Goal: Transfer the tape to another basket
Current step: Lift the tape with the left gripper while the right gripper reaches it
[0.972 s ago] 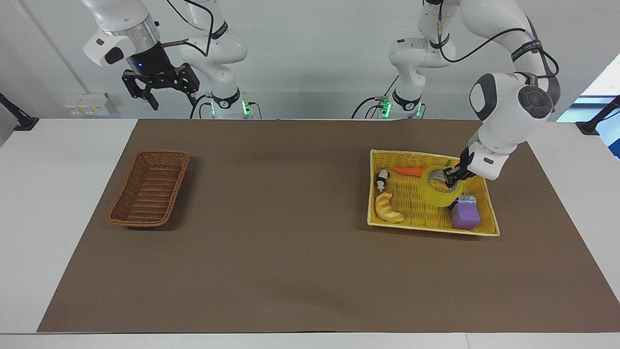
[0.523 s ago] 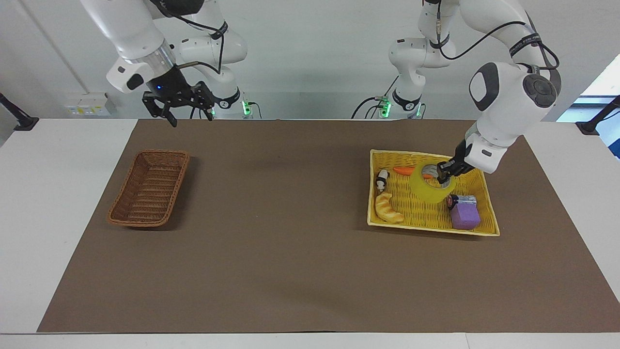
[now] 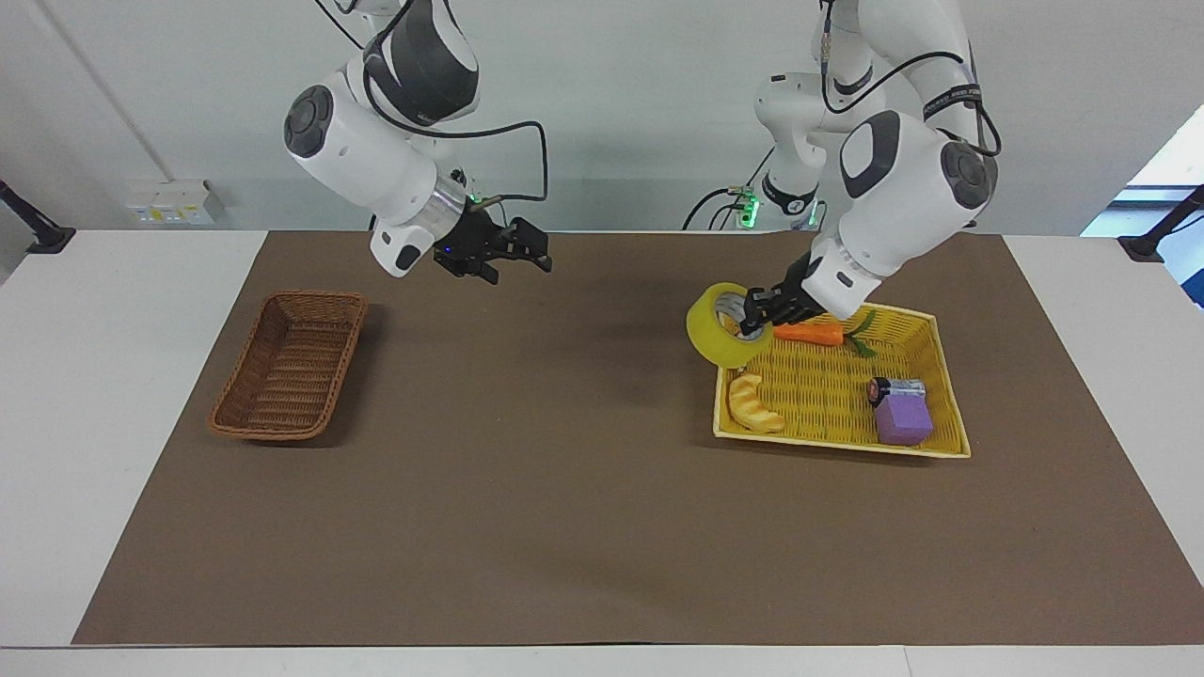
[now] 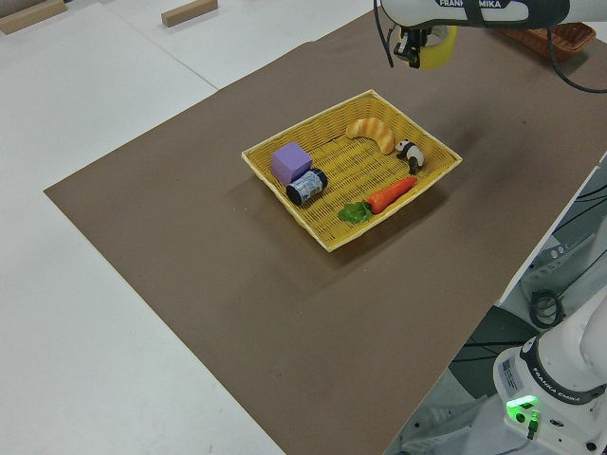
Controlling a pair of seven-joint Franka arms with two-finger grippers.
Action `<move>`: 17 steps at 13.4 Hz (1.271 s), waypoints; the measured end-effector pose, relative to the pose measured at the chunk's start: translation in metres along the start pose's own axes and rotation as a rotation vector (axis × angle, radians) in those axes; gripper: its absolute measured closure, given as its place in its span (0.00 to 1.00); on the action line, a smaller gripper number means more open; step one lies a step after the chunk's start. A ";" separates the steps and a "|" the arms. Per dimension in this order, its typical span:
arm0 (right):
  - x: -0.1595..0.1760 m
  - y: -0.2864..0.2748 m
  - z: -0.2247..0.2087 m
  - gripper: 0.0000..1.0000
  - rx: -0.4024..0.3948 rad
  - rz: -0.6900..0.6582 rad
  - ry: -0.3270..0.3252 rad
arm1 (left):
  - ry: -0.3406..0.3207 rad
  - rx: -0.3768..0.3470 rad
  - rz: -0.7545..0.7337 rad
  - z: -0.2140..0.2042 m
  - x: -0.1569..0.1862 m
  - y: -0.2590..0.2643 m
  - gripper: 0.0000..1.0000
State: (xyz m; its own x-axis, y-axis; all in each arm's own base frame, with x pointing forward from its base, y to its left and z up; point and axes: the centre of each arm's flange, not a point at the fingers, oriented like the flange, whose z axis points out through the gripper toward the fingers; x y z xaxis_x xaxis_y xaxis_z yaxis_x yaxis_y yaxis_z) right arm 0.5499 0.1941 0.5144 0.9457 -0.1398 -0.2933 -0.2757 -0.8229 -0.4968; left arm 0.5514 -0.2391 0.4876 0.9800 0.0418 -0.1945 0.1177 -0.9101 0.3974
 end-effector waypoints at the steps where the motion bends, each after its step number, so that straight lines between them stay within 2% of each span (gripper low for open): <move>1: 0.000 -0.009 0.008 0.00 0.026 0.037 0.002 | -0.012 -0.007 0.021 0.010 -0.008 0.015 0.79; 5: -0.002 -0.028 0.022 0.00 0.102 0.116 -0.010 | -0.055 -0.029 0.085 0.050 -0.034 0.060 0.79; 7: 0.000 -0.025 0.024 0.00 0.125 0.136 -0.024 | -0.065 -0.068 0.088 0.058 -0.041 0.073 0.79; 12: 0.003 -0.011 0.031 0.00 0.144 0.177 -0.061 | -0.035 -0.139 0.084 0.059 -0.046 0.092 0.79; 17: 0.003 -0.008 0.029 0.00 0.151 0.184 -0.070 | -0.014 -0.163 0.080 0.054 -0.044 0.095 0.79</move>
State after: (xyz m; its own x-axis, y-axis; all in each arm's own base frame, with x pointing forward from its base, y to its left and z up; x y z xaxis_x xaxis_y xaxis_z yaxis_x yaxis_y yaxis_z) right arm 0.5506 0.2166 0.4938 0.8645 -0.2372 -0.4432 -0.4698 -0.6947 -0.5447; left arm 0.5109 -0.3500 0.4852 0.9851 -0.0346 -0.1688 0.0654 -0.8313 0.5520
